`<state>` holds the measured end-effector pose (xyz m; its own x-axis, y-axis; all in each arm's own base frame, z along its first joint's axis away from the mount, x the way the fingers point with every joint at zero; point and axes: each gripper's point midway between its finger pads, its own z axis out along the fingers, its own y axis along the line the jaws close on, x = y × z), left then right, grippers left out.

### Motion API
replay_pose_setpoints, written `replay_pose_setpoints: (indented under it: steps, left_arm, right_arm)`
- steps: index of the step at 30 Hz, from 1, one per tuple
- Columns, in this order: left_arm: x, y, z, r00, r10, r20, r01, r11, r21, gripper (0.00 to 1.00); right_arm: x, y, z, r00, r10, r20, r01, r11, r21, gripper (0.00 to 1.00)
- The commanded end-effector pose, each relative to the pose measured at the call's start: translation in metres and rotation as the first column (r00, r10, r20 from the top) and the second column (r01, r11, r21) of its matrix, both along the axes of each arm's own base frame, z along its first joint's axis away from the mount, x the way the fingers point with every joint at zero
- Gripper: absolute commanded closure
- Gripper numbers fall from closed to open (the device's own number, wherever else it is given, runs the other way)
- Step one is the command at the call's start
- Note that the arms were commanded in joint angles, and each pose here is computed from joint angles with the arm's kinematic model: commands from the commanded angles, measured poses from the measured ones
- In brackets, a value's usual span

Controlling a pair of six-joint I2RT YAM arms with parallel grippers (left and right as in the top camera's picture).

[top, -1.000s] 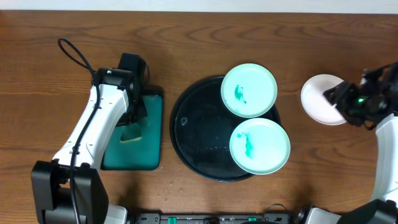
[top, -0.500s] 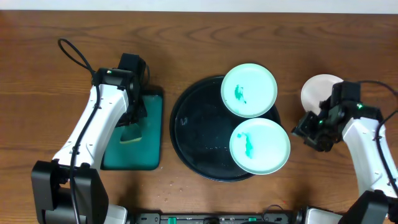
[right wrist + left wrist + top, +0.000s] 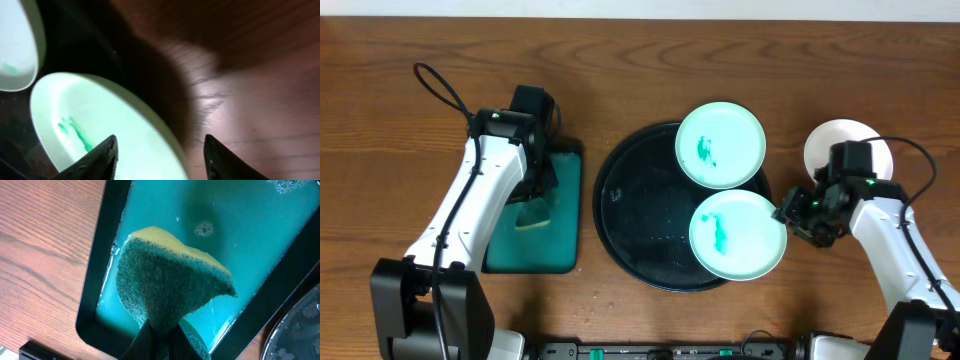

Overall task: Clean dirty plates on tray and stack at the side
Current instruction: 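Reach the right gripper to the rim of the lower green plate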

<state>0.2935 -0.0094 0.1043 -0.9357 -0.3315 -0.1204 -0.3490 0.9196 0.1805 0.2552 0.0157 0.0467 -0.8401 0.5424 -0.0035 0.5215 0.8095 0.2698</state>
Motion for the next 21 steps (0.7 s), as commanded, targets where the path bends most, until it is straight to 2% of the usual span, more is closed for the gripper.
replay_pose_setpoints:
  steps: [1, 4, 9, 16, 21]
  left_arm:
    - [-0.002, 0.002, -0.001, 1.0, 0.005, -0.009, -0.005, 1.0, 0.004, 0.93]
    - [-0.002, 0.002, -0.001, 1.0, 0.005, -0.009, -0.005, 1.0, 0.004, 0.93]
    - [-0.002, 0.002, -0.001, 1.0, 0.005, -0.009, -0.005, 1.0, 0.004, 0.92]
    - [-0.002, 0.002, -0.001, 1.0, 0.005, -0.009, -0.005, 1.0, 0.004, 0.93]
    - [-0.002, 0.002, -0.001, 1.0, 0.005, -0.008, -0.005, 1.0, 0.004, 0.93]
  right_arm:
    - [-0.006, 0.004, -0.007, 0.999, -0.039, -0.032, 0.038, 0.999, -0.022, 0.45]
    - [-0.011, 0.005, -0.012, 0.997, -0.051, -0.049, 0.05, 0.998, -0.038, 0.46]
    - [-0.016, 0.006, -0.017, 0.998, -0.034, -0.058, 0.032, 0.999, -0.04, 0.57]
    - [-0.019, 0.012, -0.028, 0.999, 0.008, -0.044, -0.01, 0.999, -0.038, 0.67]
    - [-0.018, 0.024, -0.031, 0.998, 0.062, -0.025, -0.063, 0.997, -0.04, 0.85]
